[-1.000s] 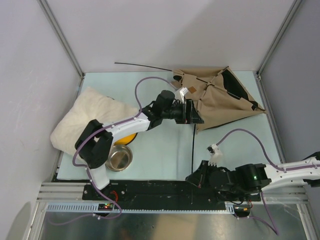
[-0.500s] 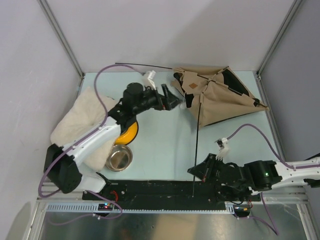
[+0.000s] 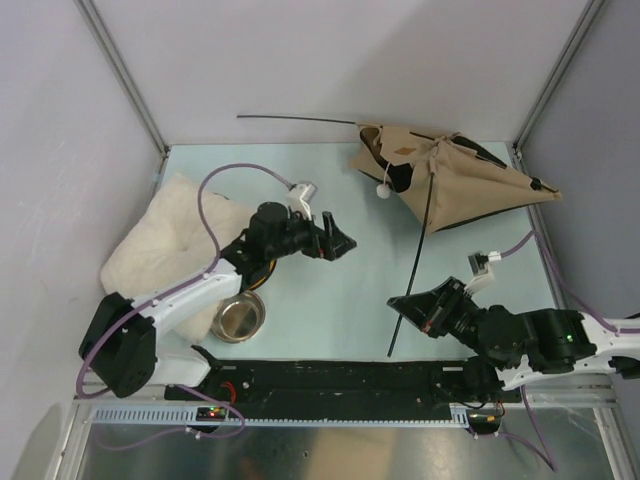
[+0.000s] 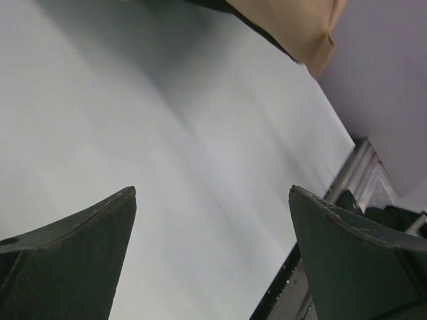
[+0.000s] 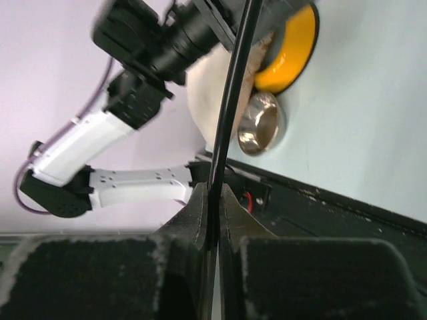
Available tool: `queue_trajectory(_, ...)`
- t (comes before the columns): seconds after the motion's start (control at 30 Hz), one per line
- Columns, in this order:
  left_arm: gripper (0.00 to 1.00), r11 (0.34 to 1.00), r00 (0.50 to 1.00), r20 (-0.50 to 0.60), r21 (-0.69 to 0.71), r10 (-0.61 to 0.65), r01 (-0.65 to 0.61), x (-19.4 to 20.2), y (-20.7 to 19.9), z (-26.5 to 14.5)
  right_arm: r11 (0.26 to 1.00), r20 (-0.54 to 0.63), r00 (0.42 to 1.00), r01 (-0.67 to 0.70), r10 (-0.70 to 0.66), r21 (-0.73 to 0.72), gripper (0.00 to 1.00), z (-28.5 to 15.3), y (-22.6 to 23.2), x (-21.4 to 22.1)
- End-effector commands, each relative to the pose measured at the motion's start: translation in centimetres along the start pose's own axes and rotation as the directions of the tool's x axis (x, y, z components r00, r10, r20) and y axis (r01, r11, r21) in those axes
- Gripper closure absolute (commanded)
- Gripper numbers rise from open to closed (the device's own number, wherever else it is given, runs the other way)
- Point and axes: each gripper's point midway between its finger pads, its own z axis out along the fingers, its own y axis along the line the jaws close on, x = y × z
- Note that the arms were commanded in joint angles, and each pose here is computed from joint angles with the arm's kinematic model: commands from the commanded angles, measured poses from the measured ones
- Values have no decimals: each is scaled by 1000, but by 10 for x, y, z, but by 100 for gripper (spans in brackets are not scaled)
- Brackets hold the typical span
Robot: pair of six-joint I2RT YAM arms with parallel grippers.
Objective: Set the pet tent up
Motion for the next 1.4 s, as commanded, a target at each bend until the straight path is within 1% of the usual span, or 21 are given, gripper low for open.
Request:
queue_trajectory(0.0, 2, 972, 995, 60, 215, 80, -92, -9, -60, 18, 999, 192, 981, -28, 32, -23, 100, -2, 25, -52)
queue_trajectory(0.07, 3, 957, 991, 83, 262, 103, -122, -9, -81, 27, 998, 196, 979, -42, 48, -36, 100, -2, 32, -55)
queue_trajectory(0.17, 3, 948, 986, 121, 281, 117, -148, -7, -96, 44, 997, 200, 977, -63, 70, -41, 100, 0, 38, -56)
queue_trajectory(0.37, 2, 948, 974, 209, 284, 85, -143, -10, -104, 78, 994, 183, 978, -90, 101, -69, 100, 5, 54, -52)
queue_trajectory(0.53, 4, 931, 952, 285, 305, 110, -199, -10, -115, 94, 991, 183, 976, -109, 121, -74, 100, 11, 59, -50)
queue_trajectory(0.7, 9, 937, 920, 370, 258, 129, -235, -17, -116, 102, 989, 198, 971, -123, 137, -81, 100, 16, 64, -50)
queue_trajectory(0.87, 14, 950, 900, 425, 231, 95, -210, -30, -115, 109, 985, 214, 963, -147, 164, -92, 100, 22, 70, -52)
queue_trajectory(0.93, 15, 949, 896, 436, 239, 83, -204, -33, -119, 112, 984, 221, 960, -155, 172, -93, 100, 24, 71, -53)
queue_trajectory(1.13, 12, 959, 896, 442, 240, 31, -152, -34, -125, 129, 979, 243, 950, -175, 195, -99, 100, 31, 74, -58)
queue_trajectory(1.27, 17, 962, 910, 415, 251, -9, -105, -26, -127, 142, 978, 248, 947, -184, 202, -97, 100, 36, 74, -59)
queue_trajectory(1.37, 18, 960, 917, 399, 265, -24, -90, -22, -131, 147, 978, 252, 946, -187, 206, -96, 100, 38, 74, -61)
